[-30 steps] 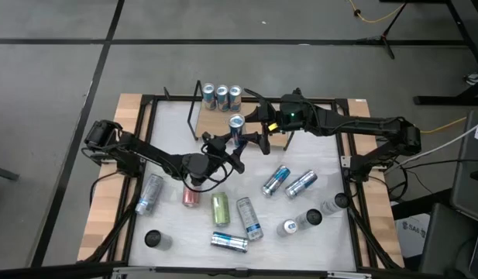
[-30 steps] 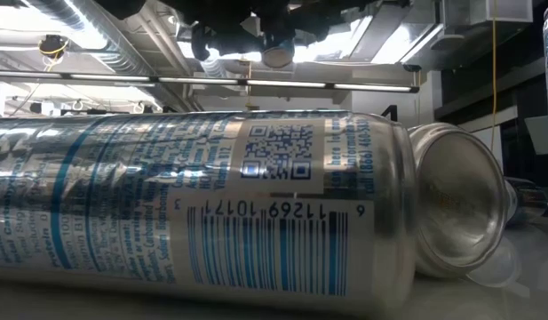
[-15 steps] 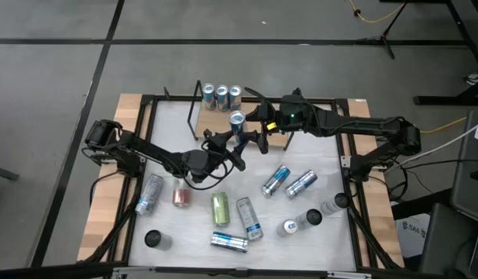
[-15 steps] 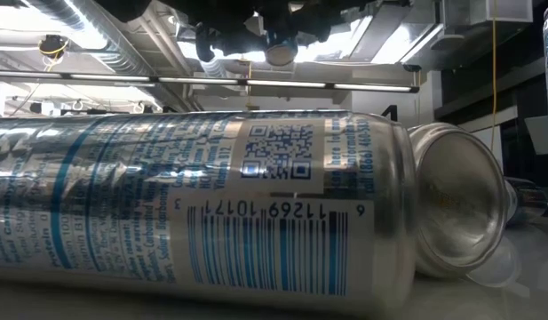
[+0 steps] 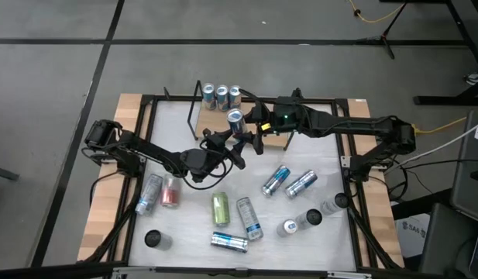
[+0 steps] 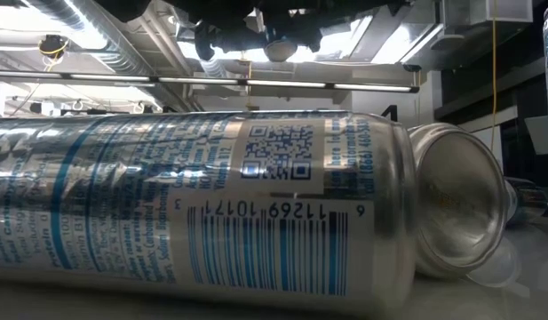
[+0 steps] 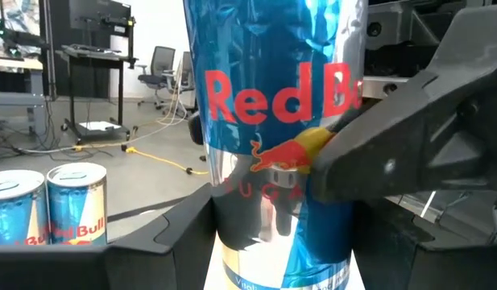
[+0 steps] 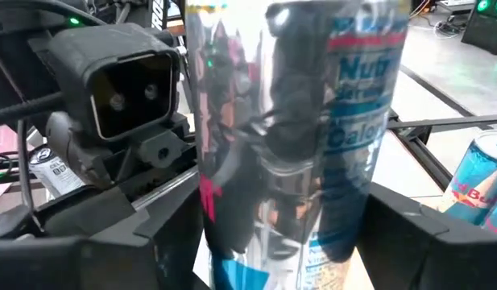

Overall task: Place canned beverage on shelf
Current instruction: Put the blue soda can on the shelf aligned with the other blue soda can

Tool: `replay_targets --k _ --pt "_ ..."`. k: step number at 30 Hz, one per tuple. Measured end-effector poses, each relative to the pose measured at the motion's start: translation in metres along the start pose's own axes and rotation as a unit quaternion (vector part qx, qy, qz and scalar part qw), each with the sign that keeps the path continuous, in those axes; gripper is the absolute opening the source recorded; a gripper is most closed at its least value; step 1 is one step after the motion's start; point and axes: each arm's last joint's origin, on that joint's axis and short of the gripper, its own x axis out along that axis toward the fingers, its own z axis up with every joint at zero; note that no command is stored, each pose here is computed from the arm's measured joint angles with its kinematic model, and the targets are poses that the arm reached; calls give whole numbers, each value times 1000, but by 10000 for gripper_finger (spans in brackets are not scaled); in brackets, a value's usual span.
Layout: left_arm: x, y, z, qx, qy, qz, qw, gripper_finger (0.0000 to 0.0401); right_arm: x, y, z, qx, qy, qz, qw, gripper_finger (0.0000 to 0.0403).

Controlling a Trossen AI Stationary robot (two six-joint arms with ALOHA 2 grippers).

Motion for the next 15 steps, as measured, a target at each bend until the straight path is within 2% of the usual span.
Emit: replay_targets --k 3,10,15 --pt "0 0 0 0 0 -1 1000 222 0 0 0 0 0 0 1000 262" --pt "0 0 0 2 1 0 1000 222 0 0 0 -1 0 -1 1000 208" --pt "0 0 0 2 1 0 1000 222 0 0 0 -1 0 0 1000 210"
